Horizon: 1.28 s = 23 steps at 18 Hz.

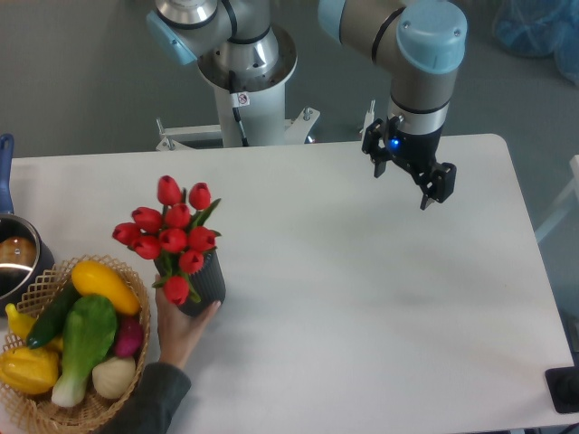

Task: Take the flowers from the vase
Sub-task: 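Move the gripper toward the red tulips in the grey vase, then lower the open gripper around the tulip stems above the vase rim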

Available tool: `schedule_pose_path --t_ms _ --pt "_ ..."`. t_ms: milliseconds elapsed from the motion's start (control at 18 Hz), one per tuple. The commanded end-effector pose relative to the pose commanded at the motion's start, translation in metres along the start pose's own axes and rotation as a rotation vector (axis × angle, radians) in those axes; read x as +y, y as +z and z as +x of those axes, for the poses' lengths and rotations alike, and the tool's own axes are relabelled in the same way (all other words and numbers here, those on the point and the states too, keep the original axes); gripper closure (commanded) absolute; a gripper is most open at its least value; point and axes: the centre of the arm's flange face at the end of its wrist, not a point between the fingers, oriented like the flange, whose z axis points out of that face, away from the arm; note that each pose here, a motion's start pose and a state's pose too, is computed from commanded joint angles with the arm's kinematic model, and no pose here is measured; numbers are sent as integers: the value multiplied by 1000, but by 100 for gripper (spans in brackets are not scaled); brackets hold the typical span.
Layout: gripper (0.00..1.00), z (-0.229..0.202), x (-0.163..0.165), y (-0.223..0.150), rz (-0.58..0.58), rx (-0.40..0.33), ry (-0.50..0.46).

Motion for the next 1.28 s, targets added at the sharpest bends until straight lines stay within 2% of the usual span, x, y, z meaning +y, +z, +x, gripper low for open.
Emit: schedule_pose_path --t_ms 278,611,722,944,1111,1278 --pt "0 6 -3 -14 2 -21 8" --pt "0 53 2 5 64 19 -33" --pt "0 60 4 8 66 -5 -38" --pt "0 81 -8 33 75 64 -47" --pt "0 85 -27 42 172 94 -85" --pt "0 90 -48 40 272 110 -78"
